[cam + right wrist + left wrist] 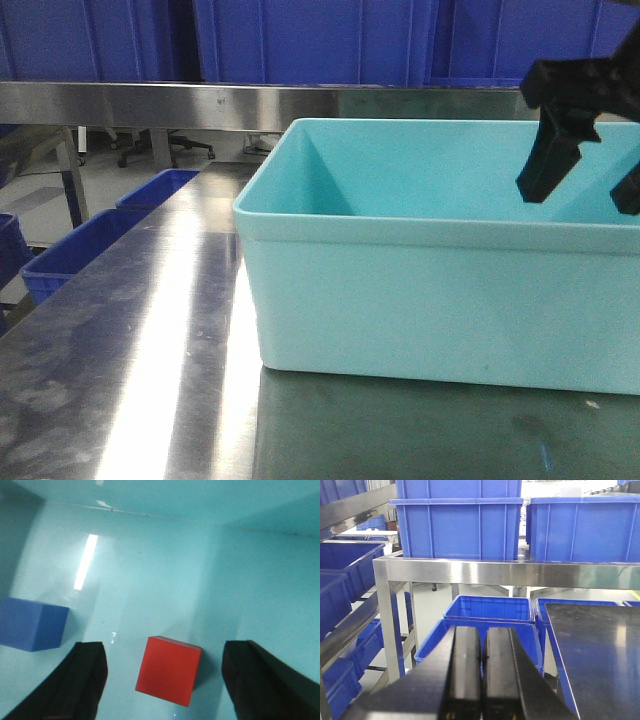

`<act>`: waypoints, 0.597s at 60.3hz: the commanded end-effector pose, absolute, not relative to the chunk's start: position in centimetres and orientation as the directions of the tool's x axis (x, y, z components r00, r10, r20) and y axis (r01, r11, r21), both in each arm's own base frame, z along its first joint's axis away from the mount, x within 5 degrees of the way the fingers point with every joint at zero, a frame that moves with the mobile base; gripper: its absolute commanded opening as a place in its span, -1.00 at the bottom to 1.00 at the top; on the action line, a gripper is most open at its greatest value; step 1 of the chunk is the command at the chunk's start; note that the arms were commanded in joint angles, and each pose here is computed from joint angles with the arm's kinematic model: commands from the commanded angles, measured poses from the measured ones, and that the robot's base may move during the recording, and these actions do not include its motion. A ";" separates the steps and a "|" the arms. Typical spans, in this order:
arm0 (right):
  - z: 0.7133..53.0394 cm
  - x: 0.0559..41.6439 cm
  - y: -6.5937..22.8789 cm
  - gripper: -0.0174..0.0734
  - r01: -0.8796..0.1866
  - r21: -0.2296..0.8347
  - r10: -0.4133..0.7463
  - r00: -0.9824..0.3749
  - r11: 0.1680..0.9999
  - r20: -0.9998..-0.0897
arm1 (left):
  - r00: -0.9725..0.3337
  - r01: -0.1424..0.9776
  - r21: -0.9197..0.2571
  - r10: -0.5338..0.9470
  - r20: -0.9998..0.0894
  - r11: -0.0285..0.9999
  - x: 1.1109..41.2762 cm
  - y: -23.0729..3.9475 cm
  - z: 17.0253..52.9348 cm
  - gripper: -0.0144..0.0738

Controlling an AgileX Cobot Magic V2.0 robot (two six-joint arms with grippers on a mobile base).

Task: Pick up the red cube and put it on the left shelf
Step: 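Lower the right gripper into the teal bin over the red cube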

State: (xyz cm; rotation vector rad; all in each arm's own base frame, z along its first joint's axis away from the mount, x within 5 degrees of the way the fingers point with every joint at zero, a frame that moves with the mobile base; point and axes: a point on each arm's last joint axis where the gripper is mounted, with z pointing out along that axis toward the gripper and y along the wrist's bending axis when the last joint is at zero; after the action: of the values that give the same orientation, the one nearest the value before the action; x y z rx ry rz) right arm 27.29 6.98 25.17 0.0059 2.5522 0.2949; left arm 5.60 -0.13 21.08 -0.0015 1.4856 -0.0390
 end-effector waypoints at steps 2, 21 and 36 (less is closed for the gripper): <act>26.5 27.8 7.2 0.69 -0.073 0.222 0.073 -0.806 0.972 -0.588 | 0.157 0.031 -0.025 -0.029 -0.987 0.999 5.5 -0.1 21.1 -0.44; 25.3 28.3 7.4 0.69 -0.065 0.215 0.064 -0.835 0.975 -0.546 | 0.157 0.031 -0.025 -0.029 -0.987 0.999 5.5 -0.1 21.1 -0.44; 23.8 28.8 7.5 0.69 -0.055 0.206 0.058 -0.862 0.977 -0.504 | 0.157 0.031 -0.025 -0.029 -0.987 0.999 5.5 -0.1 21.1 -0.44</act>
State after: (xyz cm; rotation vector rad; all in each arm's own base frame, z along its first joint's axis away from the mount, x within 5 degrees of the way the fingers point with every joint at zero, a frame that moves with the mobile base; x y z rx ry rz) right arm 28.21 7.29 22.32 0.0064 2.6720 0.2724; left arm 5.60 -0.13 21.08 -0.0015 1.4856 -0.0390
